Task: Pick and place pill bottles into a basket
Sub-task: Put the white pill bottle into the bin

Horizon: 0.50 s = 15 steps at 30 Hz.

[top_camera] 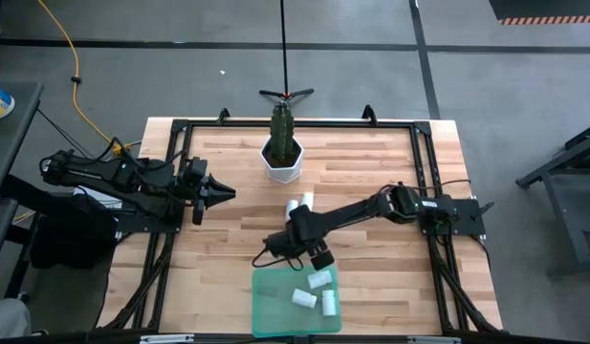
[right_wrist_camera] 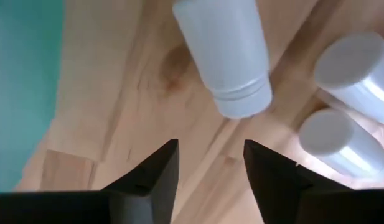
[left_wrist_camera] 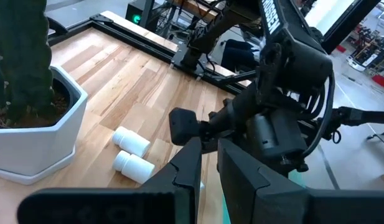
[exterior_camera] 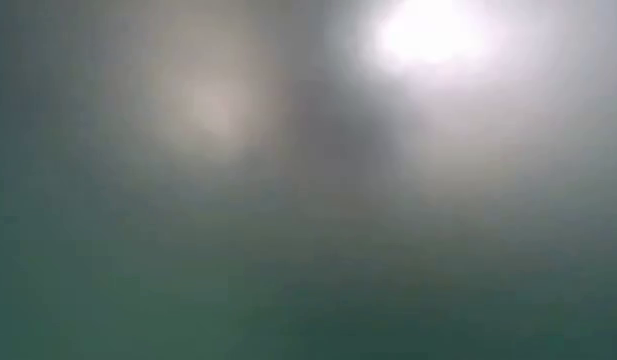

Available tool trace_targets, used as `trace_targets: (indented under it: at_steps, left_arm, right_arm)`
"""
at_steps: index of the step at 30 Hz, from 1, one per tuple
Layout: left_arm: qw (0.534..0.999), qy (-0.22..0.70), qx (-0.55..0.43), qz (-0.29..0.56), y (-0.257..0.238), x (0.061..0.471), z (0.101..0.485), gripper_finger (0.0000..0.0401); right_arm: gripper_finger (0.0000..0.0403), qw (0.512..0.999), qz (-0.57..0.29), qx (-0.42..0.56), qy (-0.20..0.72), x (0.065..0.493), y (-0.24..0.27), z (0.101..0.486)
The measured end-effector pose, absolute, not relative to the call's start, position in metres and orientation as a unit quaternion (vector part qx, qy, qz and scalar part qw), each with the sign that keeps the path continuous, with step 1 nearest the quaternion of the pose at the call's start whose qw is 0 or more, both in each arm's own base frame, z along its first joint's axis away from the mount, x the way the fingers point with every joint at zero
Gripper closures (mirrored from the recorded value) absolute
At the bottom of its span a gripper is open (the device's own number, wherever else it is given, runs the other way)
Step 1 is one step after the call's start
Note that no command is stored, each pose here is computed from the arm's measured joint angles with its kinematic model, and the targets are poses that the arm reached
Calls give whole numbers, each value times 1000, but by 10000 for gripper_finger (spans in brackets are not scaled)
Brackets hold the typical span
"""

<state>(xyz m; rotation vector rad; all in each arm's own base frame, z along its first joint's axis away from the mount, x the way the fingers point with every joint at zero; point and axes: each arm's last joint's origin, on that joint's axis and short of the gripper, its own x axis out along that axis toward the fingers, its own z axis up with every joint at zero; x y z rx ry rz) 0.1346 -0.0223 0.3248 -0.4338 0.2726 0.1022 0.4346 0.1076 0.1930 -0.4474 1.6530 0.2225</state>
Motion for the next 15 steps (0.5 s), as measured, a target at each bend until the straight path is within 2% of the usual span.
trace_targets:
  at_steps: [9,15]
  left_arm:
    - [966,135,-214,51,-22,135,325,311]
    - [966,135,-213,51,-22,135,325,311]
  right_arm:
    - [160,663,89,-198,716,442,94,193]
    - [147,684,101,-211,691,449,92,193]
